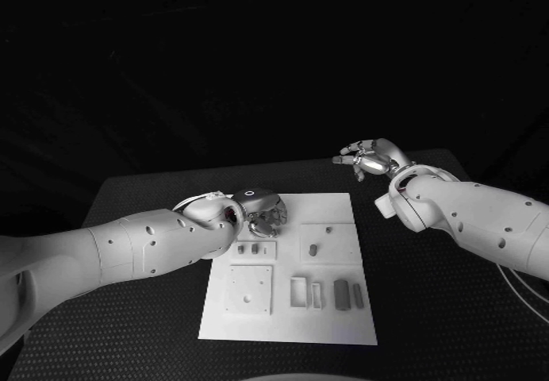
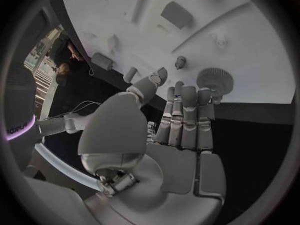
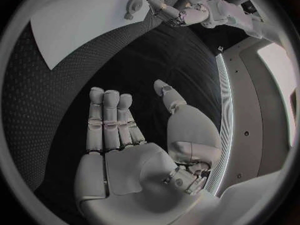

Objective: Assemble the parts on the task board

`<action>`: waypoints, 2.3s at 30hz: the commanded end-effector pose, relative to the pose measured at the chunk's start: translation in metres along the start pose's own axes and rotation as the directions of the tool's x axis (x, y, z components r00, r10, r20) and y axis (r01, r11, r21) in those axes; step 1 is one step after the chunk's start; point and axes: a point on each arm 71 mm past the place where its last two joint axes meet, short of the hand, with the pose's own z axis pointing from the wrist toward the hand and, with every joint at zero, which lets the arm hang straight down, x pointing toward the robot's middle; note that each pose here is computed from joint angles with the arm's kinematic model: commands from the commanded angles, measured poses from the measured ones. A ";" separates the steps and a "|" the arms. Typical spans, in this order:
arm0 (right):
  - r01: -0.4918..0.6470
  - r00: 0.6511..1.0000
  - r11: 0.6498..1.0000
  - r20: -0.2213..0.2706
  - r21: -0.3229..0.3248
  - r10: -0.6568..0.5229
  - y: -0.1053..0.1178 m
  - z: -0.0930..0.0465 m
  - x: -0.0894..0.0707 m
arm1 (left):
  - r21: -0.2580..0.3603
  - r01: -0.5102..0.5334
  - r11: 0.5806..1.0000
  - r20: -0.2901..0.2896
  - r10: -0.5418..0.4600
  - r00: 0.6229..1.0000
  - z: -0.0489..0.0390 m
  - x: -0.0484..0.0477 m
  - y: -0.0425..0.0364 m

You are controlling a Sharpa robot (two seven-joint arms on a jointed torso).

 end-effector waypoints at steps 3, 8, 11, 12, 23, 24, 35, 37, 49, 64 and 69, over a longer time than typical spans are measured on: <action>-0.002 1.000 1.000 -0.017 -0.013 0.002 0.002 0.000 0.002 | 0.004 -0.022 1.000 -0.023 0.022 0.999 0.0015 0.0030 -0.0001; -0.002 1.000 1.000 -0.017 -0.013 0.002 0.002 0.000 0.002 | -0.005 -0.025 1.000 -0.031 0.024 0.999 0.0021 0.0063 0.0020; -0.002 1.000 1.000 -0.017 -0.013 0.002 0.002 -0.001 0.002 | -0.009 -0.024 1.000 -0.035 0.024 0.999 0.0025 0.0083 0.0028; -0.003 1.000 1.000 -0.017 -0.014 0.002 0.002 -0.001 0.002 | -0.010 -0.024 1.000 -0.037 0.024 0.999 0.0027 0.0087 0.0030; -0.003 1.000 1.000 -0.018 -0.014 0.003 0.002 -0.001 0.002 | -0.025 -0.028 0.999 -0.042 0.027 0.999 0.0044 0.0118 0.0073; -0.003 1.000 1.000 -0.018 -0.014 0.003 0.002 -0.001 0.002 | -0.024 -0.028 0.999 -0.044 0.027 0.999 0.0045 0.0120 0.0073; -0.003 1.000 1.000 -0.018 -0.015 0.003 0.002 -0.001 0.002 | -0.019 -0.023 1.000 -0.080 0.021 0.997 0.0060 0.0179 0.0054; -0.003 1.000 1.000 -0.019 -0.015 0.003 0.002 -0.001 0.002 | -0.018 -0.021 1.000 -0.086 0.020 0.996 0.0061 0.0193 0.0048; -0.003 1.000 1.000 -0.019 -0.015 0.003 0.002 -0.002 0.002 | -0.027 -0.025 0.999 -0.090 0.022 0.996 0.0067 0.0210 0.0071; -0.004 1.000 1.000 -0.019 -0.015 0.003 0.002 -0.002 0.002 | -0.044 -0.046 0.998 -0.084 0.042 0.996 0.0079 0.0208 0.0110; -0.004 1.000 1.000 -0.020 -0.016 0.003 0.002 -0.002 0.002 | -0.048 -0.054 0.997 -0.090 0.050 0.995 0.0087 0.0213 0.0113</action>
